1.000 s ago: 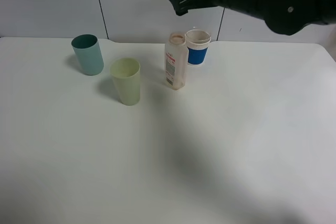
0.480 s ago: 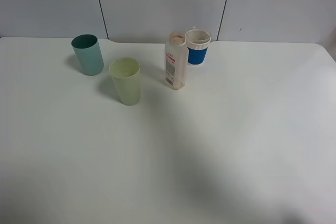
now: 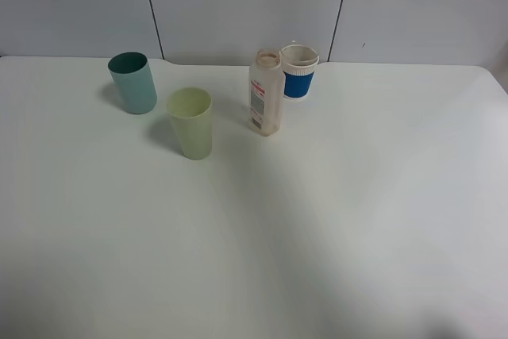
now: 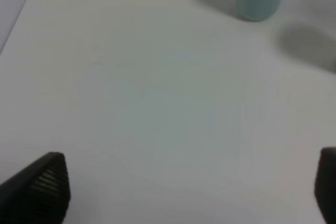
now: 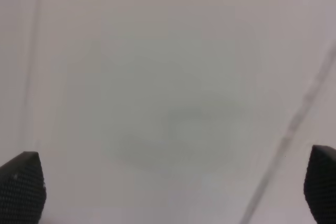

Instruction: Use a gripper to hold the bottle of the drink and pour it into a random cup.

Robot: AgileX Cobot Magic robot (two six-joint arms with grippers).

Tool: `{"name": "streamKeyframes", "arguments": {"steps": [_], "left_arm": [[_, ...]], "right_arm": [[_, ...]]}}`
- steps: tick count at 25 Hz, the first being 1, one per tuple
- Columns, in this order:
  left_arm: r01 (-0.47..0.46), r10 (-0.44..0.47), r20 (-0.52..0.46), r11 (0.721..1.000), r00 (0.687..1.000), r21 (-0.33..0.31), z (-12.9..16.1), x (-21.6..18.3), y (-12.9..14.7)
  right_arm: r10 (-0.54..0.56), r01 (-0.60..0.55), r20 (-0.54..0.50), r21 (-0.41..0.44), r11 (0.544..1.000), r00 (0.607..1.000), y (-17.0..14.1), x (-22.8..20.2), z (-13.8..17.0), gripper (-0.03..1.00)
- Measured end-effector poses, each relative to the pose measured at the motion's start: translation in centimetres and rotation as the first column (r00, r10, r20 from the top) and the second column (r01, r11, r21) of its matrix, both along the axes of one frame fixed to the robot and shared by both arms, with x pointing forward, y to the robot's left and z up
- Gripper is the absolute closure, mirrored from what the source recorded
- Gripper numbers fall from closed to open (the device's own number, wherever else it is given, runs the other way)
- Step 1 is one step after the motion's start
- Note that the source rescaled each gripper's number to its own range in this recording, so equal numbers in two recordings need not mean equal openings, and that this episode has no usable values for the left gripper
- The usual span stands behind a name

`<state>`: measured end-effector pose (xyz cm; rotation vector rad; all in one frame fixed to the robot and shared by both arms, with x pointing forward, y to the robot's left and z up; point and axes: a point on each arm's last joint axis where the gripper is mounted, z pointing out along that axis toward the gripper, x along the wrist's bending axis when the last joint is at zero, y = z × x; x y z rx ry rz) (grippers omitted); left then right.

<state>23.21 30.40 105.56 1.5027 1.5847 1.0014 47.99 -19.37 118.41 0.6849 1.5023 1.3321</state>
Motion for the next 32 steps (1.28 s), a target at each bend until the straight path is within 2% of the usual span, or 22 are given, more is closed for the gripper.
{"name": "streamKeyframes", "arguments": {"steps": [8,15,20,24,27,32], "left_arm": [[0.0,0.0,0.0,1.0,1.0,0.0,0.0,0.0,0.0],[0.0,0.0,0.0,1.0,1.0,0.0,0.0,0.0,0.0],[0.0,0.0,0.0,1.0,1.0,0.0,0.0,0.0,0.0],[0.0,0.0,0.0,1.0,1.0,0.0,0.0,0.0,0.0],[0.0,0.0,0.0,1.0,1.0,0.0,0.0,0.0,0.0],[0.0,0.0,0.0,1.0,1.0,0.0,0.0,0.0,0.0]], "right_arm": [[-0.149,0.149,0.008,-0.024,0.989,0.989,-4.5,-2.3,1.9,-0.03],[-0.278,0.278,0.02,-0.014,0.96,0.96,-8.2,-8.0,4.2,-0.03],[-0.303,0.303,-0.018,-0.017,0.953,0.953,-9.1,-11.8,4.5,-0.03],[-0.328,0.325,-0.108,-0.042,0.945,0.939,-9.6,-13.9,3.8,-0.03],[-0.337,0.337,-0.162,-0.028,0.941,0.928,-10.0,-16.0,3.4,-0.03],[-0.345,0.348,-0.147,-0.004,0.937,0.927,-10.7,-20.3,3.2,-0.03]]}}
